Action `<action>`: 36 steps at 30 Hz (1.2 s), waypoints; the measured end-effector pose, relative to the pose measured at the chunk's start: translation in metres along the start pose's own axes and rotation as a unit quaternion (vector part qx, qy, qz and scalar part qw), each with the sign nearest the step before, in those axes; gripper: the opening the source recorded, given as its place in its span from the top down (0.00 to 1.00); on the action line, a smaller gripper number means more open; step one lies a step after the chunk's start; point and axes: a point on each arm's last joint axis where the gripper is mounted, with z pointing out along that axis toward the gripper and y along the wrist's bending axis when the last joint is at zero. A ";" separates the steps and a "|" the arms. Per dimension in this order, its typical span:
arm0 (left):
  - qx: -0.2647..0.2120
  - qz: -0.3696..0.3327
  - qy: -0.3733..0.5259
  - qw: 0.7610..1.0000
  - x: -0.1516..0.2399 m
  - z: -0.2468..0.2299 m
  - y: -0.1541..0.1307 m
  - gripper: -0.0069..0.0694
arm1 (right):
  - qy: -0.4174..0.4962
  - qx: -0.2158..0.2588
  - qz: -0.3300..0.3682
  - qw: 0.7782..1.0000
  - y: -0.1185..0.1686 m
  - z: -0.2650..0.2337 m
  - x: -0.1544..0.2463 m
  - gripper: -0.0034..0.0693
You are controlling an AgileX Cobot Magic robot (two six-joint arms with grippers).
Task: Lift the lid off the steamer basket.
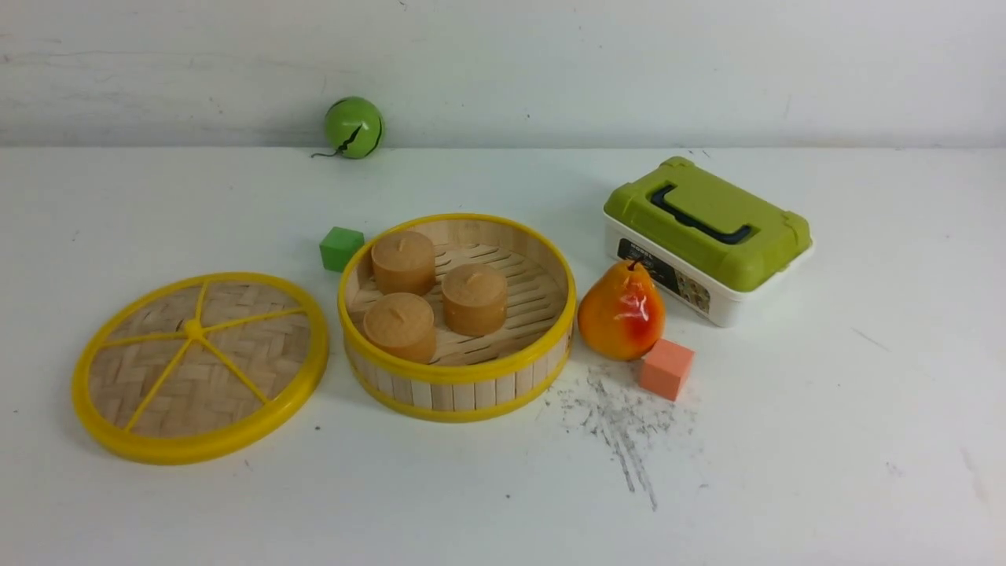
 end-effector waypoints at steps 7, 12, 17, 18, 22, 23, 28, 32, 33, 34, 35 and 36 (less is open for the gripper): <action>0.067 0.035 -0.054 0.996 0.030 -0.003 0.004 0.93 | 0.000 0.000 0.000 1.000 0.000 0.000 0.000 0.62; 0.031 0.073 -0.181 0.980 0.061 0.007 0.025 0.93 | 0.000 0.000 0.000 1.000 0.000 0.000 0.000 0.62; -0.040 0.047 -0.242 0.968 0.108 0.032 0.051 0.93 | 0.000 0.000 0.000 1.000 0.000 0.000 0.000 0.62; -0.055 0.035 -0.235 0.970 0.119 0.038 0.057 0.93 | 0.000 0.000 0.000 1.000 0.000 0.000 0.000 0.62; -0.090 0.007 -0.201 0.976 0.133 0.044 0.065 0.93 | 0.000 0.000 0.000 1.000 0.000 0.000 0.000 0.62; -0.101 0.001 -0.163 0.981 0.141 0.047 0.067 0.93 | 0.000 0.000 0.000 1.000 0.000 0.000 0.000 0.62; -0.109 -0.009 -0.046 0.993 0.162 0.051 0.070 0.93 | 0.000 0.000 0.000 1.000 0.000 0.000 0.000 0.62; -0.104 0.005 -0.032 0.994 0.164 0.051 0.070 0.93 | 0.000 0.000 0.000 1.000 0.000 0.000 0.000 0.62; -0.104 0.005 -0.032 0.994 0.164 0.051 0.070 0.93 | 0.000 0.000 0.000 1.000 0.000 0.000 0.000 0.62; -0.104 0.006 -0.031 0.994 0.164 0.051 0.070 0.93 | 0.000 0.000 0.000 1.000 0.000 0.000 0.000 0.62; -0.104 0.006 -0.031 0.994 0.164 0.051 0.070 0.93 | 0.000 0.000 0.000 1.000 0.000 0.000 0.000 0.62; -0.103 0.007 -0.033 0.994 0.164 0.051 0.070 0.93 | 0.000 0.000 0.000 1.000 0.000 0.000 0.000 0.62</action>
